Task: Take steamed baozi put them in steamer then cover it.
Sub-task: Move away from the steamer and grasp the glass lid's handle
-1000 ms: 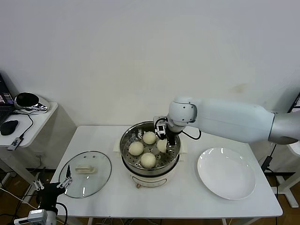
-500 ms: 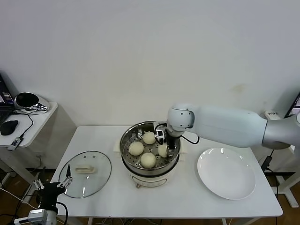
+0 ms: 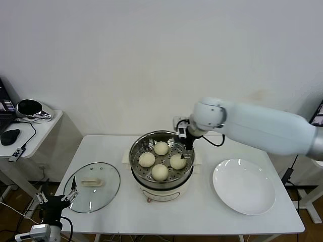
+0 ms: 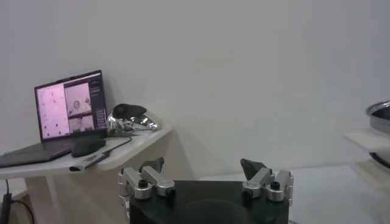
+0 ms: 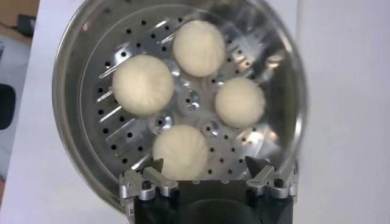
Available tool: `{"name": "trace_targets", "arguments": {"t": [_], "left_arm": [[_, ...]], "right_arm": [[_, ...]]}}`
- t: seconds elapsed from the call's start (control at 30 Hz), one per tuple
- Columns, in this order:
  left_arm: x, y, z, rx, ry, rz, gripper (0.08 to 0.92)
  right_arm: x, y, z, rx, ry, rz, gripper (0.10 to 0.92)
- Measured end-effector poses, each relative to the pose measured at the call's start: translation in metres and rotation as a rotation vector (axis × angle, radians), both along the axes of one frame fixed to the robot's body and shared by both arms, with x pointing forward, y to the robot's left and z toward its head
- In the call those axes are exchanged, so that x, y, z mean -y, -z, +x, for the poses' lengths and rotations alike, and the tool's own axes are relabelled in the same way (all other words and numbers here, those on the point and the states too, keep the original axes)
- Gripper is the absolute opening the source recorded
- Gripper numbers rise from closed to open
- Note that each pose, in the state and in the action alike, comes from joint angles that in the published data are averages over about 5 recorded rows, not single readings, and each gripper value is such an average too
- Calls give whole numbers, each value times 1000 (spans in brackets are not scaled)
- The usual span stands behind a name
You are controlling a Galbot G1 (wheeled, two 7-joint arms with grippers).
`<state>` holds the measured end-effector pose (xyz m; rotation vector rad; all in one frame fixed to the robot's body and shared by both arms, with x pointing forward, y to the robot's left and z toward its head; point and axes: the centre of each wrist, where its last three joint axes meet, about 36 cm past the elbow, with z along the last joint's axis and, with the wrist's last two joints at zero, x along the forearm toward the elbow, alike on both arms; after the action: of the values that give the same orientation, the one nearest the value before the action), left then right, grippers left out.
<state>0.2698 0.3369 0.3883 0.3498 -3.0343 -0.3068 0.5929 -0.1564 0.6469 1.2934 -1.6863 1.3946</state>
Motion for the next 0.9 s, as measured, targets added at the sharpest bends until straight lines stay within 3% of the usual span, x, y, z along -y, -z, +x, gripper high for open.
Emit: {"name": "trace_targets", "arguments": {"t": [0.17, 0.47, 0.7, 0.9], "left_arm": [[0, 1, 0, 4, -3, -1, 823], [6, 8, 2, 24, 3, 14, 823], [10, 19, 1, 19, 3, 82, 823], [10, 27, -2, 8, 13, 177, 823]], "right_arm": [[42, 11, -25, 120, 36, 199, 823], [94, 59, -64, 417, 102, 622, 823], [107, 109, -95, 614, 140, 932, 823], [131, 160, -138, 742, 308, 1117, 823]]}}
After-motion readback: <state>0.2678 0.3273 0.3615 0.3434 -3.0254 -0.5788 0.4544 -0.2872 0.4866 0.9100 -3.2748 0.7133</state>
